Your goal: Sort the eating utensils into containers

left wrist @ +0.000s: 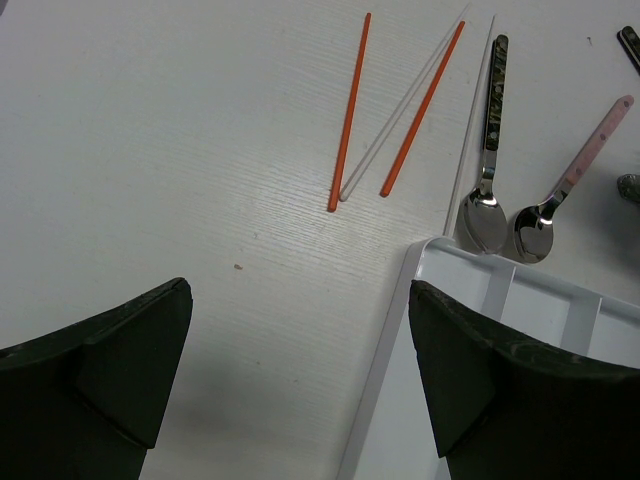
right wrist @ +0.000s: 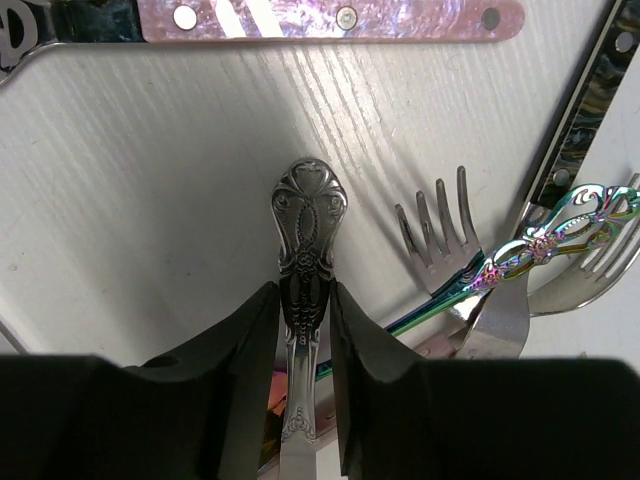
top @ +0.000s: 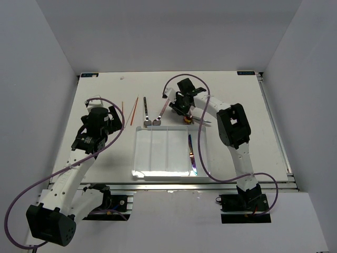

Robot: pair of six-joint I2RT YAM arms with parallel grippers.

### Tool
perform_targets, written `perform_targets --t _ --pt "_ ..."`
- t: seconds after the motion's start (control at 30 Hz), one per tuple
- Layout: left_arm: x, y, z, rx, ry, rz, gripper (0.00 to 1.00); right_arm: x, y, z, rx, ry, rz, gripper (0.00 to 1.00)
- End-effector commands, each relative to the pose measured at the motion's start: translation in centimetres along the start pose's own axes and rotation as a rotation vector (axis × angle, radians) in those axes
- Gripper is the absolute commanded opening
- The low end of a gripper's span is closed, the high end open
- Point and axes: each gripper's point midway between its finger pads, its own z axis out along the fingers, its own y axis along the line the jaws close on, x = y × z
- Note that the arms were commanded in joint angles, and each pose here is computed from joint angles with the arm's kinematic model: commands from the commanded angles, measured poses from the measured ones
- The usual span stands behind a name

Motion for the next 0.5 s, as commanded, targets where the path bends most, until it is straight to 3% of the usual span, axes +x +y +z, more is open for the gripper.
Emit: perform_targets --t 0.0,0.13,0.23,0.27,0.47 --pt "0.0 -0.1 0.0 0.011 -0.006 0.003 0.98 1.8 1.3 0.1 -0.067 0.051 0.025 0.33" --pt "0.0 -0.1 0.0 0.012 -0.005 0.003 0.98 3.0 1.9 0.0 -0.095 0.066 0.056 0.24" --pt "0.0 0.0 0.0 0.007 -0.006 0.003 0.98 3.2 2.6 0.1 -0.111 0.055 0.067 0.10" --pt "0.0 0.1 0.0 0.004 -0.007 0.002 0.98 3.4 2.7 0.1 -0.110 0.053 0.074 0.00" --pt "-0.1 0.1 0.0 0.000 -0.008 0.001 0.98 0.5 1.9 -2.2 -0.071 -0.045 0.069 0.00"
